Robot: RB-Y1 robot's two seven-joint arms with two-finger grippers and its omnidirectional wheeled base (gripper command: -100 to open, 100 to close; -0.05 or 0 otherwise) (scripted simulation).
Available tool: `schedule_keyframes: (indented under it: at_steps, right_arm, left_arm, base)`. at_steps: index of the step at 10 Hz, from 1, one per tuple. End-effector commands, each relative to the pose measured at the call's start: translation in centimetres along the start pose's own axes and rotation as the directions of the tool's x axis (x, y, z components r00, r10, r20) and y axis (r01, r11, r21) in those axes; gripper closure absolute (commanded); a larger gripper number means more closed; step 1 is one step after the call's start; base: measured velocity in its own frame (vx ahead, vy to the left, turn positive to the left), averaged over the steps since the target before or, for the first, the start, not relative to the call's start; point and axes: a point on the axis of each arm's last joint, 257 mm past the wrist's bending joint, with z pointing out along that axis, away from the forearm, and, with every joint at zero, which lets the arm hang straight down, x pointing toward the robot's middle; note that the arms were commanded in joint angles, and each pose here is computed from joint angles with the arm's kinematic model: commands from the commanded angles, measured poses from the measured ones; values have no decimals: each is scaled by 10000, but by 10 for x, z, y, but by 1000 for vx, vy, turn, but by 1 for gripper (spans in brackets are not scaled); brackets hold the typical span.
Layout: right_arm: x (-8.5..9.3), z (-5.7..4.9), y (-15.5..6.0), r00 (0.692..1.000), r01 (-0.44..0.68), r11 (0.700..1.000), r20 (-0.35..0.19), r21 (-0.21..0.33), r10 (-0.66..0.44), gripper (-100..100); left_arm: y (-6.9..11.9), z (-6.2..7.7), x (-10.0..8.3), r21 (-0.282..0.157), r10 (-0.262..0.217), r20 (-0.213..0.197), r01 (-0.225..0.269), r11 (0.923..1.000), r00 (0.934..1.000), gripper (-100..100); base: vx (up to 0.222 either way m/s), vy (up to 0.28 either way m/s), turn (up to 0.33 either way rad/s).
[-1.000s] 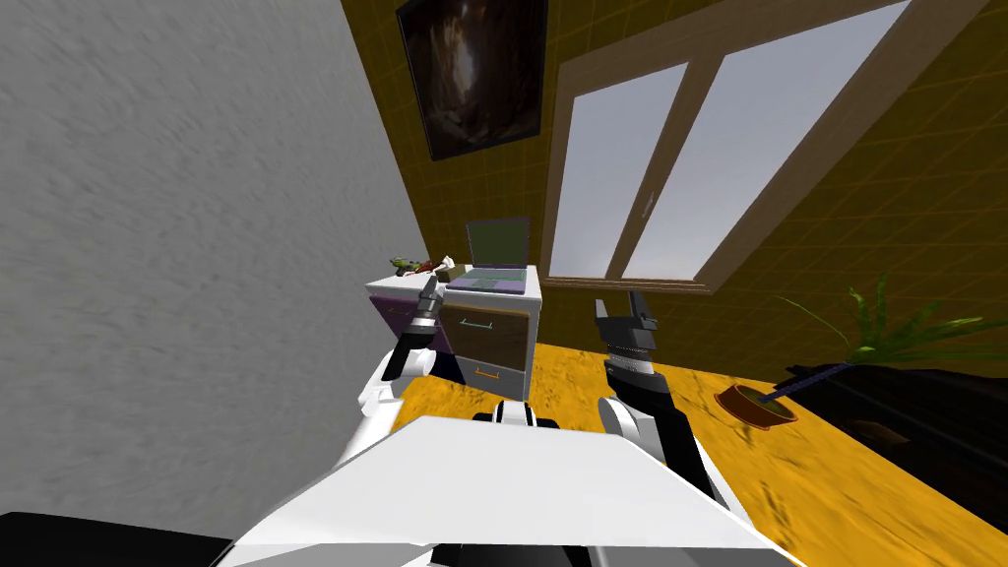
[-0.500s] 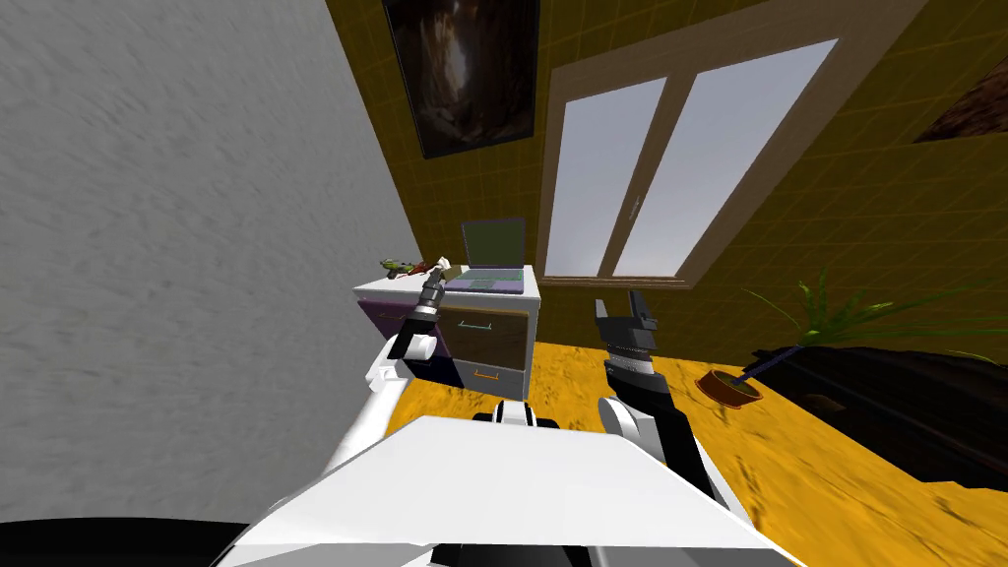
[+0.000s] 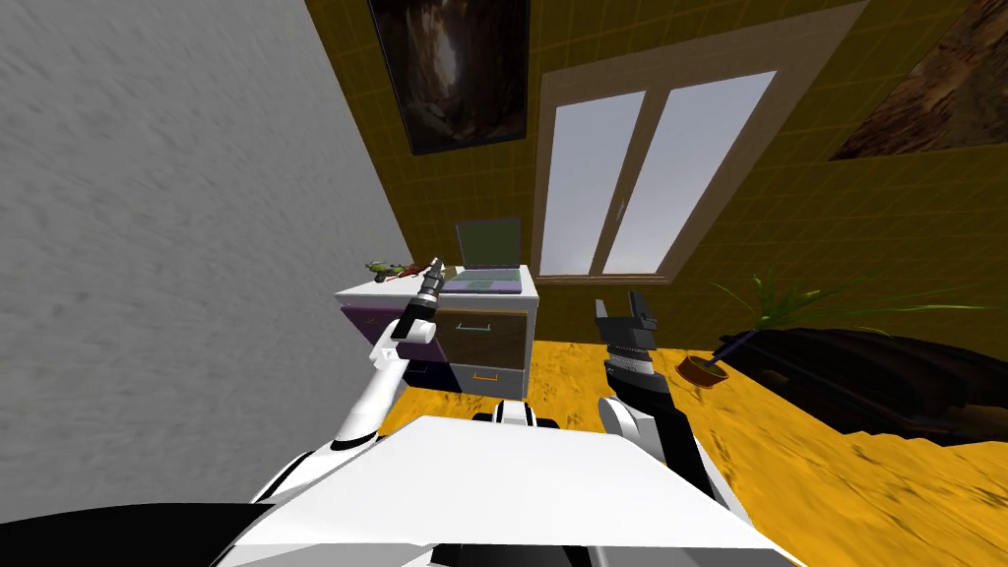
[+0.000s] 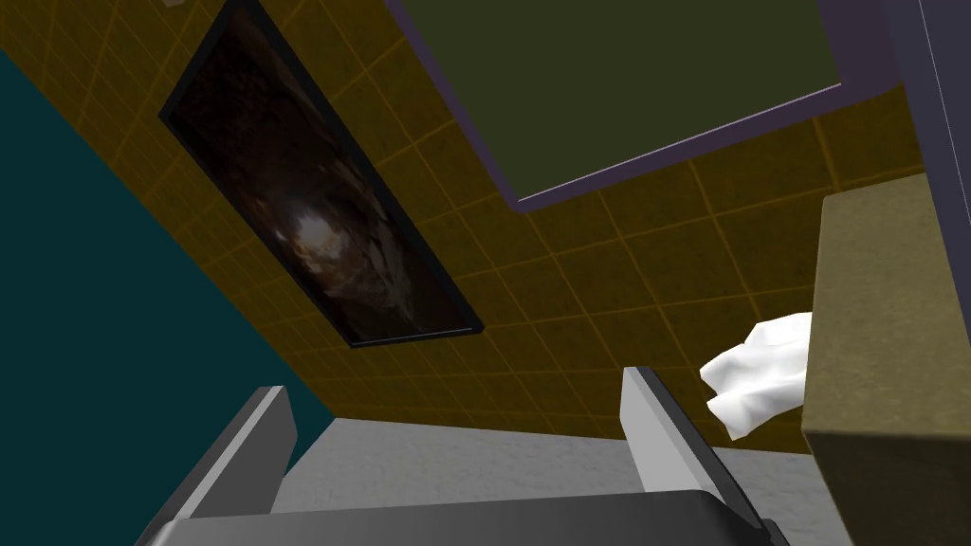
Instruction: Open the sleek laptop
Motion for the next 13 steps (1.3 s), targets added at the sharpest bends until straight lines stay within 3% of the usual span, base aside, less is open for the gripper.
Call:
schedule_keyframes:
  at_steps: [1, 2, 3, 4, 5, 6, 7, 8, 9, 10, 11, 12, 13]
  right_arm:
    - [0, 0, 0, 10000, 1, 10000, 1, 1, -1, 0]
    - [0, 0, 0, 10000, 0, 10000, 0, 0, 0, 0]
    - [0, 0, 0, 10000, 1, 10000, 1, 1, -1, 0]
    - [0, 0, 0, 10000, 0, 10000, 0, 0, 0, 0]
    - [0, 0, 0, 10000, 1, 10000, 1, 1, -1, 0]
    - [0, 0, 0, 10000, 1, 10000, 0, 0, -1, 0]
    - [0, 0, 0, 10000, 1, 10000, 1, 1, -1, 0]
    - [0, 0, 0, 10000, 0, 10000, 0, 0, 0, 0]
    - [0, 0, 0, 10000, 1, 10000, 1, 1, -1, 0]
    - [0, 0, 0, 10000, 0, 10000, 0, 1, 0, 0]
    - [0, 0, 0, 10000, 1, 10000, 1, 1, -1, 0]
    - [0, 0, 0, 10000, 0, 10000, 0, 1, 0, 0]
    - [0, 0, 0, 10000, 2, 10000, 1, 2, -2, 0]
  left_arm:
    - [8, 26, -13, -377, 443, 1, -443, 9983, 9990, -100]
    - [0, 33, -14, -240, 409, 42, -408, 9989, 9992, -100]
    - [10, 44, -24, -535, 726, 52, -722, 9960, 9973, -100]
    - [3, 52, -24, -482, 687, 85, -682, 9965, 9976, -100]
    - [15, 61, -35, -871, 1002, 93, -991, 9913, 9949, -100]
    - [6, 69, -36, -757, 956, 147, -943, 9927, 9953, -100]
    - [17, 77, -47, -1192, 1270, 149, -1243, 9851, 9918, -100]
    - [8, 86, -49, -1067, 1217, 220, -1187, 9872, 9923, -100]
    - [21, 94, -61, -1518, 1516, 238, -1463, 9775, 9882, -100]
    - [10, 103, -63, -1396, 1462, 304, -1407, 9802, 9888, -100]
    - [20, 110, -76, -1766, 1758, 343, -1672, 9700, 9838, -100]
    - [12, 118, -77, -1734, 1695, 395, -1603, 9717, 9847, -100]
    - [18, 127, -92, -2056, 1963, 460, -1830, 9614, 9795, -100]
  base:
    - [-10, 54, -153]
    - [-5, 51, -111]
    - [2, 53, -202]
    - [3, 44, -82]
    - [0, 61, -133]
    - [-5, 57, -127]
    - [-11, 51, -210]
    - [-12, 48, -89]
    - [-9, 50, -161]
    - [-7, 46, -97]
    - [-4, 59, -212]
    - [-4, 54, -91]
    - [-9, 61, -168]
